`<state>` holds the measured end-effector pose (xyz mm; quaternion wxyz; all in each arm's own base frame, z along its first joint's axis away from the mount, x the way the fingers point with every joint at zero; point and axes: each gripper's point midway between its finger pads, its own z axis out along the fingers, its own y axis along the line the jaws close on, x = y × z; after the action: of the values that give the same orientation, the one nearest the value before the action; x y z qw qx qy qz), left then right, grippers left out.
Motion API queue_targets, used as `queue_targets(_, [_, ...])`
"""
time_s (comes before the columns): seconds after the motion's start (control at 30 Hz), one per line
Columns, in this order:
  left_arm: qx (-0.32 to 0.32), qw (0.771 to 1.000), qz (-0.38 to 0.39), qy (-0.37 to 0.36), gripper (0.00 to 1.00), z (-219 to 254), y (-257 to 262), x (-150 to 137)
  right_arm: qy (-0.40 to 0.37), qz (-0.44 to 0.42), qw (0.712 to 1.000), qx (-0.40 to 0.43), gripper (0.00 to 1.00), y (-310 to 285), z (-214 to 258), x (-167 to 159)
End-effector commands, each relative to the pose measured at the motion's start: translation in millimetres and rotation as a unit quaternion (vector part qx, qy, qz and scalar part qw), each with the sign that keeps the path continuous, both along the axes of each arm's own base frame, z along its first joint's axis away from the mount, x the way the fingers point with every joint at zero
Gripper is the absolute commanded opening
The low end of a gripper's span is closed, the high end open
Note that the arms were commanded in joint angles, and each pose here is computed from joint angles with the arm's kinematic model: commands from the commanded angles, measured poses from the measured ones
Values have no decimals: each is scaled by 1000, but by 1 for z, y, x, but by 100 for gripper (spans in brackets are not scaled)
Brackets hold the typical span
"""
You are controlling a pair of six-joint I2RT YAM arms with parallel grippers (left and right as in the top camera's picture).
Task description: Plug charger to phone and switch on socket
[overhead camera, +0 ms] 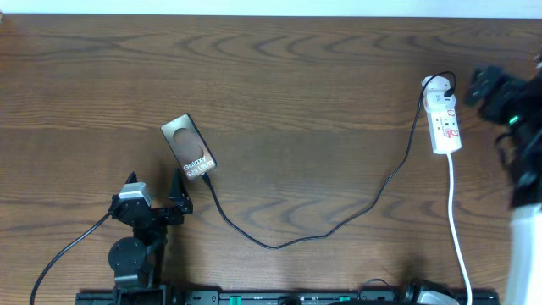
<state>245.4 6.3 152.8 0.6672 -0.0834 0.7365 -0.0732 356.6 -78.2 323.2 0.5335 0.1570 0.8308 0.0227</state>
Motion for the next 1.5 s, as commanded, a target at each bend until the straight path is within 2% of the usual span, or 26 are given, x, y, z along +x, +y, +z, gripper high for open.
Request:
queue_targets(0.0, [7, 1000, -11, 23, 92, -14, -4, -1, -15, 21, 1000, -3, 99, 19, -36, -12])
queue_targets(0.33, [7, 1000, -11, 23, 92, -14, -4, -1, -123, 41, 991, -23, 99, 41, -108, -50])
queue_targets(0.67, [7, 1000, -11, 23, 92, -14, -4, -1, -157, 38, 986, -32, 99, 47, -156, -83])
queue_targets(1.03, [7, 1000, -11, 23, 92, -14, -4, -1, -160, 19, 986, -42, 99, 48, -174, -101])
queue_targets(1.23, [7, 1000, -11, 23, 92, -14, -4, -1, -118, 17, 992, -40, 99, 48, -195, -109])
queue_targets(1.47, [7, 1000, -11, 23, 92, -14, -4, -1, -148, 20, 987, -52, 99, 48, -181, -110])
